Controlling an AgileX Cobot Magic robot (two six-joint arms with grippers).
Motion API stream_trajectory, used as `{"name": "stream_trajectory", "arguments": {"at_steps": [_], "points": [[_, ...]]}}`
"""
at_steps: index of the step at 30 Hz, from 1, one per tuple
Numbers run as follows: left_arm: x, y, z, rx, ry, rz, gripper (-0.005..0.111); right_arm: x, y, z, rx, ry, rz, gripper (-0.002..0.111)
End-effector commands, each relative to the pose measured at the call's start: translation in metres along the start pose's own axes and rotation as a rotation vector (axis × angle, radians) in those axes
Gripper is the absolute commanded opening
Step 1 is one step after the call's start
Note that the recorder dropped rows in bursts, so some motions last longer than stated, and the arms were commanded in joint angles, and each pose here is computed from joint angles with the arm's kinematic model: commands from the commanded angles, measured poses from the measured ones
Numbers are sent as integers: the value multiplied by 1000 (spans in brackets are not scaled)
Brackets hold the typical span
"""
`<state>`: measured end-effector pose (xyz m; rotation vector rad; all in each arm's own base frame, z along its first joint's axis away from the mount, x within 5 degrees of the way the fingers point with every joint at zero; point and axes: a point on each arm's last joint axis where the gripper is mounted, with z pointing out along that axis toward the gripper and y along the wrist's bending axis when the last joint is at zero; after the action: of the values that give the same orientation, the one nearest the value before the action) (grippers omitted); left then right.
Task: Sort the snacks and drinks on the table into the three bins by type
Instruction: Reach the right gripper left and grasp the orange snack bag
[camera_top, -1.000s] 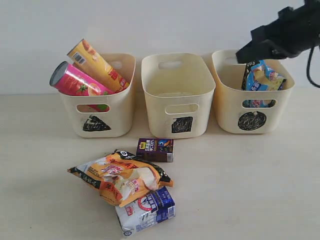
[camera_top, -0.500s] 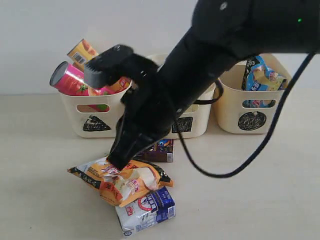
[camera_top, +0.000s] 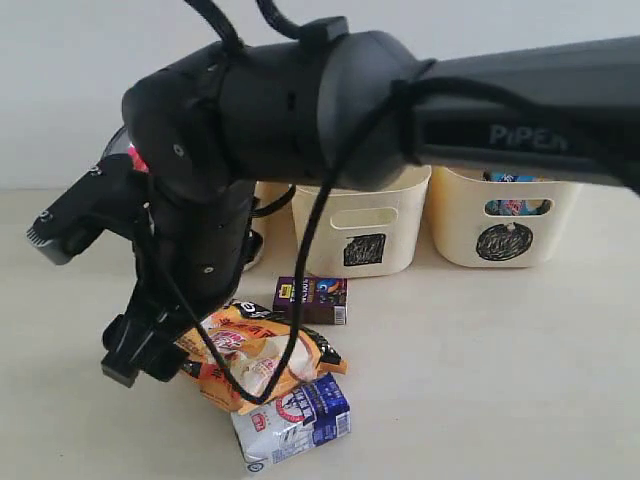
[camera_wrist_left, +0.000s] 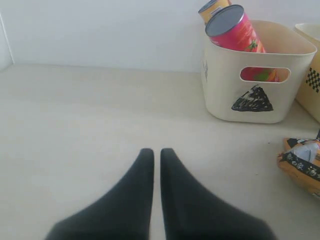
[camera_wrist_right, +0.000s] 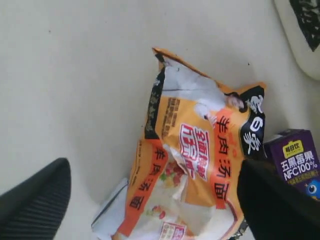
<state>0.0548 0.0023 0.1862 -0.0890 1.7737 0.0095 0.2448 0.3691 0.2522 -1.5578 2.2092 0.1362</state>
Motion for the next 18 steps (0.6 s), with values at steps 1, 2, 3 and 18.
{"name": "stream_trajectory", "arguments": {"at_steps": [1, 2, 3, 18], "points": [[-1, 0, 0, -3, -9, 2, 4, -10, 6, 8, 34, 15, -45, 84], [-1, 0, 0, -3, -9, 2, 4, -11, 8, 13, 58, 34, -63, 84], [-1, 0, 0, -3, -9, 2, 4, -13, 13, 19, 110, 57, -73, 84], [-1, 0, 0, -3, -9, 2, 4, -16, 23, 89, 296, 123, -33, 84]]}}
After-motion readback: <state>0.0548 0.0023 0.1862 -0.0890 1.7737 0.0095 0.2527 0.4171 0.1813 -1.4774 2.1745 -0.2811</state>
